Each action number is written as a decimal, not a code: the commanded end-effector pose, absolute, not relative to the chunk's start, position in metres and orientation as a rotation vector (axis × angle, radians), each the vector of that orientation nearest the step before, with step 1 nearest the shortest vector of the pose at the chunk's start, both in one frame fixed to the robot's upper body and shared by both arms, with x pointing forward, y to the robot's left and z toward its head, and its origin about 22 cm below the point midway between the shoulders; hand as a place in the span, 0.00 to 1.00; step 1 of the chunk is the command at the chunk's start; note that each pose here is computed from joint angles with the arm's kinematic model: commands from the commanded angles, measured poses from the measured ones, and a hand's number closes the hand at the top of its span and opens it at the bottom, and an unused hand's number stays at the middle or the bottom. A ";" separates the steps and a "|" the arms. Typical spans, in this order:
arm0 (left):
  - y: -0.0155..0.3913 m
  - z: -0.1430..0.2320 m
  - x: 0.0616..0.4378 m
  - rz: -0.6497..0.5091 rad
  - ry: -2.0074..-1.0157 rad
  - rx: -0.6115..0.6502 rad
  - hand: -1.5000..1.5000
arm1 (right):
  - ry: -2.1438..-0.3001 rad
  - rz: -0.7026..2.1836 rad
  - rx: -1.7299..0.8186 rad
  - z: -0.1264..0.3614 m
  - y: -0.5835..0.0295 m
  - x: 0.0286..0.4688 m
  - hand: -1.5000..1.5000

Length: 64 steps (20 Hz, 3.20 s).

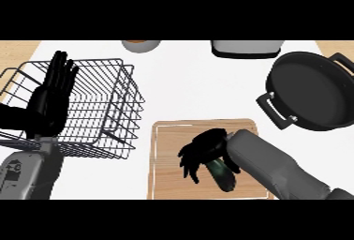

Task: Pick the eggplant from the cutting board and place it in the pot

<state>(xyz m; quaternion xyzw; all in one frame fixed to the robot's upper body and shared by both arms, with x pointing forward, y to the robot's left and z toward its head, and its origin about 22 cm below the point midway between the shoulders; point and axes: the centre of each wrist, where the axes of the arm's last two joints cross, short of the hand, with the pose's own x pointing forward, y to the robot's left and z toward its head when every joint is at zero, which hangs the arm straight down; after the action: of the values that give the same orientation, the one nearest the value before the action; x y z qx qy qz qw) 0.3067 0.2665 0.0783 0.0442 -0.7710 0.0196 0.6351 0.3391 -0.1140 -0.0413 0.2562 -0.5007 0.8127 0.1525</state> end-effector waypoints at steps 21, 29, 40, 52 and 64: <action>0.276 0.079 0.302 0.063 -1.753 0.137 0.50 | -1.538 1.479 -0.352 0.015 -0.181 0.401 1.00; 0.274 0.079 0.304 0.044 -1.748 0.129 0.50 | -1.414 0.829 -1.032 0.088 -0.181 0.446 1.00; 0.265 0.074 0.304 0.036 -1.747 0.092 0.50 | -1.167 0.155 -1.675 0.156 -0.162 0.477 1.00; 0.292 0.068 0.293 0.059 -1.736 0.134 0.50 | -0.897 0.132 -1.780 0.143 -0.205 0.475 1.00; 0.274 0.070 0.303 0.070 -1.758 0.120 0.50 | -0.915 0.100 -1.753 0.088 -0.318 0.428 1.00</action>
<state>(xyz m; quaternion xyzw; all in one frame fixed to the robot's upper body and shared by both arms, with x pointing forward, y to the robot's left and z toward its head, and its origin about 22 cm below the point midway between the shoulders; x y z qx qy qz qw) 0.2953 0.2797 0.0682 0.0593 -0.7660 0.0299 0.6394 0.4424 -0.2946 0.0989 -0.7391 -0.3894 0.0643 0.5458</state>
